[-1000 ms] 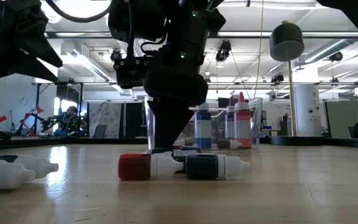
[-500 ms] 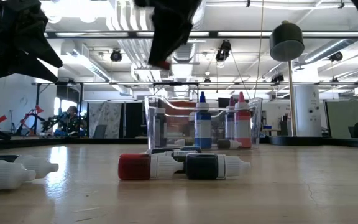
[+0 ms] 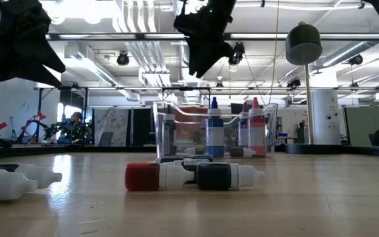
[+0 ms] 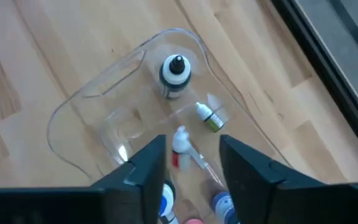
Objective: Pick & Place food coloring
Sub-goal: Put the top small blue food coloring bottle into the transparent bin
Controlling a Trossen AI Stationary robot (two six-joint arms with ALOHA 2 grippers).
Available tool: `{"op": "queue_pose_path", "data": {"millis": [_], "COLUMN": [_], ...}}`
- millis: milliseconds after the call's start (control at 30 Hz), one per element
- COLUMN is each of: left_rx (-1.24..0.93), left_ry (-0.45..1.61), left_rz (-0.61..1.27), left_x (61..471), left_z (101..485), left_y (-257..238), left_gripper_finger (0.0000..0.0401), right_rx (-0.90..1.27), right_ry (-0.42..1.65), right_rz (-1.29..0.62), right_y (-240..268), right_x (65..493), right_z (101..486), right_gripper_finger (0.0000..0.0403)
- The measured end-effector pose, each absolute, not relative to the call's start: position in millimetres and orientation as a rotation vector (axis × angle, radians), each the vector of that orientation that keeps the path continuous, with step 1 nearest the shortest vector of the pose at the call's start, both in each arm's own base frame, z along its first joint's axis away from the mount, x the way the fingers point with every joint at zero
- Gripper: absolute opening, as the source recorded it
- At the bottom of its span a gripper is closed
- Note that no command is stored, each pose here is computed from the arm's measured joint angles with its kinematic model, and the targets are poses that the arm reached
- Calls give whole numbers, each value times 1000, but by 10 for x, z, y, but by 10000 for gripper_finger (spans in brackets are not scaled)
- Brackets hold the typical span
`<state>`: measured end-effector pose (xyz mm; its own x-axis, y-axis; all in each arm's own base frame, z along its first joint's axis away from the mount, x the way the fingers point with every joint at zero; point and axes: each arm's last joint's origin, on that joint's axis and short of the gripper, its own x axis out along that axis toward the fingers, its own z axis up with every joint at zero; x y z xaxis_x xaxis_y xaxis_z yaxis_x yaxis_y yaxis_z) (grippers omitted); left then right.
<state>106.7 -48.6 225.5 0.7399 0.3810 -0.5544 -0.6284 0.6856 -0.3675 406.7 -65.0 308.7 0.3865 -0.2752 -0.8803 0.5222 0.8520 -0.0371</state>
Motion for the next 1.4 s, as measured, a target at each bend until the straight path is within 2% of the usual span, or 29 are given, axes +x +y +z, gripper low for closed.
{"op": "queue_pose_path", "data": {"millis": [200, 333, 433, 533, 733, 1067, 1400], "left_rx": [-589, -588, -588, -588, -589, -617, -632], "left_ry": [459, 459, 459, 459, 460, 508, 540], "left_rz": [592, 592, 592, 592, 592, 559, 538], "left_x": [1067, 1067, 1067, 1067, 1068, 1068, 1068], "left_z": [2255, 2255, 2255, 2255, 2255, 2245, 2239], "left_y": [-486, -486, -486, -487, -487, -503, -512], "left_gripper_finger": [209, 209, 209, 209, 209, 209, 209], "right_rx": [201, 46, -31, -91, -62, 1, 38], "right_ry": [1107, 1185, 1284, 1337, 1324, 1339, 1331], "right_rz": [-474, -300, -138, -65, 84, 71, 43], "right_y": [-537, -241, 30, 281, 688, 970, 1002], "right_x": [3998, 3971, 3949, 3949, 4040, 4243, 4302], "right_z": [3146, 3135, 2988, 2790, 2364, 1685, 1560], "right_gripper_finger": [200, 218, 220, 221, 221, 219, 206]}}
